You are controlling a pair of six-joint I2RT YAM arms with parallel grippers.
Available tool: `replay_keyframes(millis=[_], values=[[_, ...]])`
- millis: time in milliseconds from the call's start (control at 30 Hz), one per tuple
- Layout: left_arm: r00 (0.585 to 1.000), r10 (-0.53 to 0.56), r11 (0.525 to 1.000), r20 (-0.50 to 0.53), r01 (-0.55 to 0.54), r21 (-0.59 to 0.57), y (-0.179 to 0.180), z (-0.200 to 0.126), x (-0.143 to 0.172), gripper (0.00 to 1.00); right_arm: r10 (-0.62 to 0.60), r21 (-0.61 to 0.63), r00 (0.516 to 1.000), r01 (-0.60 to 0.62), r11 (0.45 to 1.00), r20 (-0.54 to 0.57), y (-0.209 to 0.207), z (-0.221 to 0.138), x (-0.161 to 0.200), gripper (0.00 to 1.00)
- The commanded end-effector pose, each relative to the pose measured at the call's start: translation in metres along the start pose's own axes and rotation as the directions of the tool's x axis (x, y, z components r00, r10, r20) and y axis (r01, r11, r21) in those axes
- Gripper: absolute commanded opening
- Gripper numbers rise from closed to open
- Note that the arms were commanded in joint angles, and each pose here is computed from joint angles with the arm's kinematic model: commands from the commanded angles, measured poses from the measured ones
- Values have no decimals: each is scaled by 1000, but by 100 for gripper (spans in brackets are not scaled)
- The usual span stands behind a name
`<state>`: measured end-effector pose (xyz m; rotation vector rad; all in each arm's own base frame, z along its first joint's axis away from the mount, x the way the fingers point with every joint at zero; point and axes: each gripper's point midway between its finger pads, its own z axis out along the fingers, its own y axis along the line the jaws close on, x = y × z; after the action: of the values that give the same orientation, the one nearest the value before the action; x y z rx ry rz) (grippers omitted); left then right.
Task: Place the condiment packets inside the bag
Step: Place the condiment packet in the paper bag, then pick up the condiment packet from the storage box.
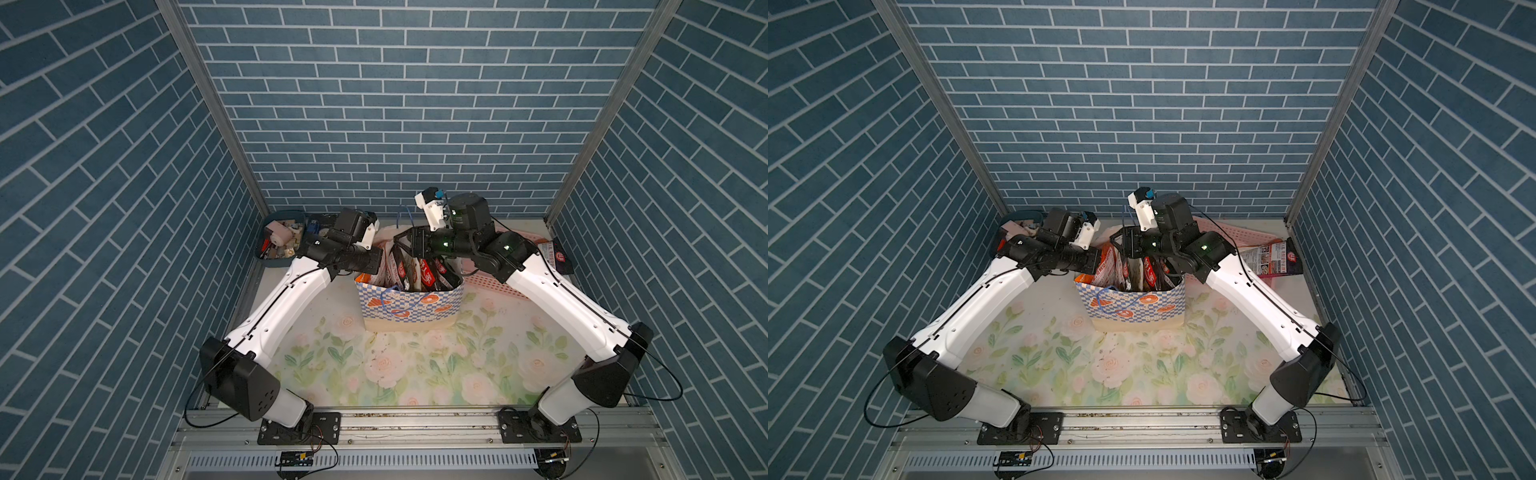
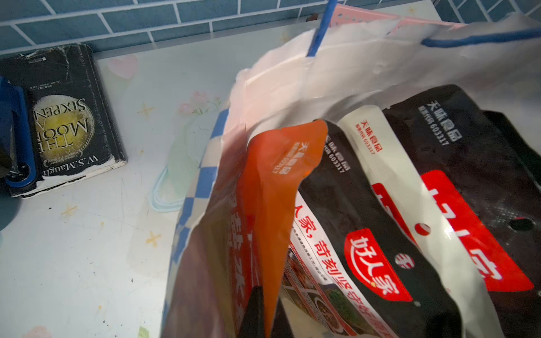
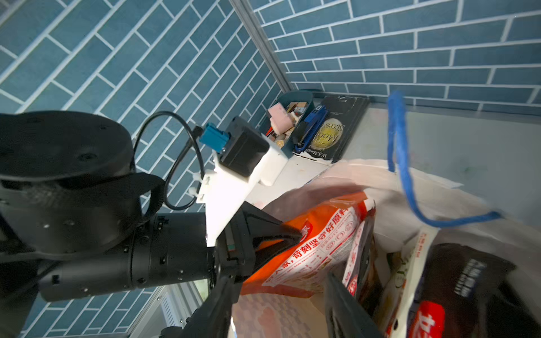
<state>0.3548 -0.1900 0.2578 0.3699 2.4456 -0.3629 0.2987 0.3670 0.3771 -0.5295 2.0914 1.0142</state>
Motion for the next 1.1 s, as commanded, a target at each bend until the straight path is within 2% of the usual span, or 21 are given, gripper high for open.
replay_keyframes(millis=[0, 100, 200, 300, 367, 467, 533, 633, 700, 800, 900, 1067], values=[[999, -4, 1000, 48, 4, 7, -1, -8, -16, 0, -20, 126, 999, 16, 992, 33, -13, -31, -7, 56], [998, -5, 1000, 61, 3, 26, -5, -11, -19, 0, -5, 262, 999, -8, 965, 51, -44, -58, -12, 60], [997, -9, 999, 72, 7, 33, -6, -11, -21, 0, 41, 403, 998, -61, 913, 57, -103, -94, -11, 61], [997, -10, 999, 79, 7, 39, -7, -10, -21, 0, 97, 578, 993, -121, 807, 73, -184, -141, 2, 65], [997, -13, 999, 82, 9, 49, -8, -8, -20, 9, 144, 653, 985, -171, 738, 96, -236, -170, 15, 68], [997, -17, 998, 78, 12, 64, -10, -4, -17, 18, 230, 669, 959, -280, 689, 166, -301, -199, 33, 69], [997, -18, 997, 80, 13, 70, -11, -3, -16, 23, 244, 688, 950, -309, 657, 194, -335, -212, 41, 69], [995, -18, 997, 100, 10, 76, -12, -10, -19, 28, 256, 750, 935, -351, 561, 246, -379, -244, 50, 72], [992, -16, 997, 125, 6, 78, -12, -17, -22, 30, 287, 738, 905, -422, 527, 314, -410, -266, 62, 73], [988, -11, 997, 155, -1, 80, -13, -26, -27, 32, 351, 703, 875, -480, 526, 335, -436, -273, 83, 73], [984, -6, 997, 177, -8, 78, -14, -32, -30, 33, 378, 635, 868, -493, 594, 320, -442, -258, 90, 73], [981, -2, 997, 193, -14, 81, -14, -35, -31, 34, 418, 507, 845, -534, 676, 332, -445, -234, 92, 71]])
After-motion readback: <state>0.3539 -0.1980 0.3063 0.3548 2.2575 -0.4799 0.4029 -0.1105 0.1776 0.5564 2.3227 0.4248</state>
